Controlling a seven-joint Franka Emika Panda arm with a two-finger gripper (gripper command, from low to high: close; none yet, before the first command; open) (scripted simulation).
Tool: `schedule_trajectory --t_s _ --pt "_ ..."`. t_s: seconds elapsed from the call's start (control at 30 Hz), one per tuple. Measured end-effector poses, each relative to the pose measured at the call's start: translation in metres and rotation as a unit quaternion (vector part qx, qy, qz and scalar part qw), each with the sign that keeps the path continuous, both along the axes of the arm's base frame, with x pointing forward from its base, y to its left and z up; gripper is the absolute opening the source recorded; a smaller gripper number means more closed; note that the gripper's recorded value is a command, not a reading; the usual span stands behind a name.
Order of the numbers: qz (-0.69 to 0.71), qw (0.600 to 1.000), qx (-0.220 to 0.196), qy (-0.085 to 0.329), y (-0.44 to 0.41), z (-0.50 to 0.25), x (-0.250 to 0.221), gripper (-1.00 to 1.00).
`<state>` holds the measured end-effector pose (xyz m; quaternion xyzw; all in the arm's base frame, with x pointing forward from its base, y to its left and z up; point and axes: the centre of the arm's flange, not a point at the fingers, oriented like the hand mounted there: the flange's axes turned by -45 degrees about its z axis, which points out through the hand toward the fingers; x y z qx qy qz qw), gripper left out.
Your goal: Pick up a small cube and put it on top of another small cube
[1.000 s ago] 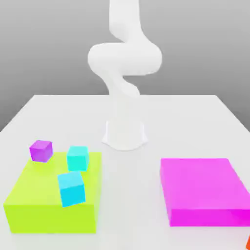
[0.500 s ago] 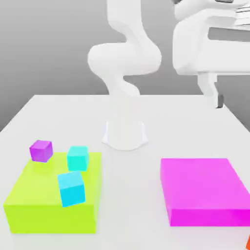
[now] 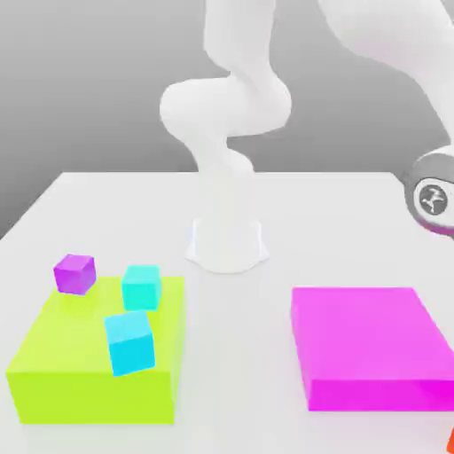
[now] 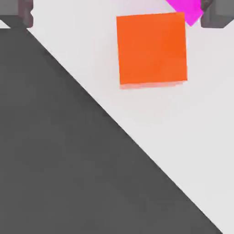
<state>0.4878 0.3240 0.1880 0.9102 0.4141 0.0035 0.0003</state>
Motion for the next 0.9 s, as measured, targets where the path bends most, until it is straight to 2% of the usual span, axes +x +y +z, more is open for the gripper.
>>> schedule_trajectory --t_s 0.07,0.1,0.3,0.47,0.7,0.9 --pt "0.003 1.000 -0.001 0.003 0.002 -0.033 -0.002 0.00" --pt "0.003 1.000 -0.001 0.003 0.002 -0.045 -0.002 -1.00" --pt "0.004 1.000 -0.001 0.003 0.002 -0.052 -0.003 -1.00" --pt "-0.003 1.000 -0.001 0.004 -0.002 0.006 -0.002 -1.00" --pt "-0.219 0.976 -0.012 -0.002 -0.132 0.073 0.014 -1.00" --pt "-0.427 0.904 -0.016 -0.004 -0.259 0.117 -0.006 -1.00"
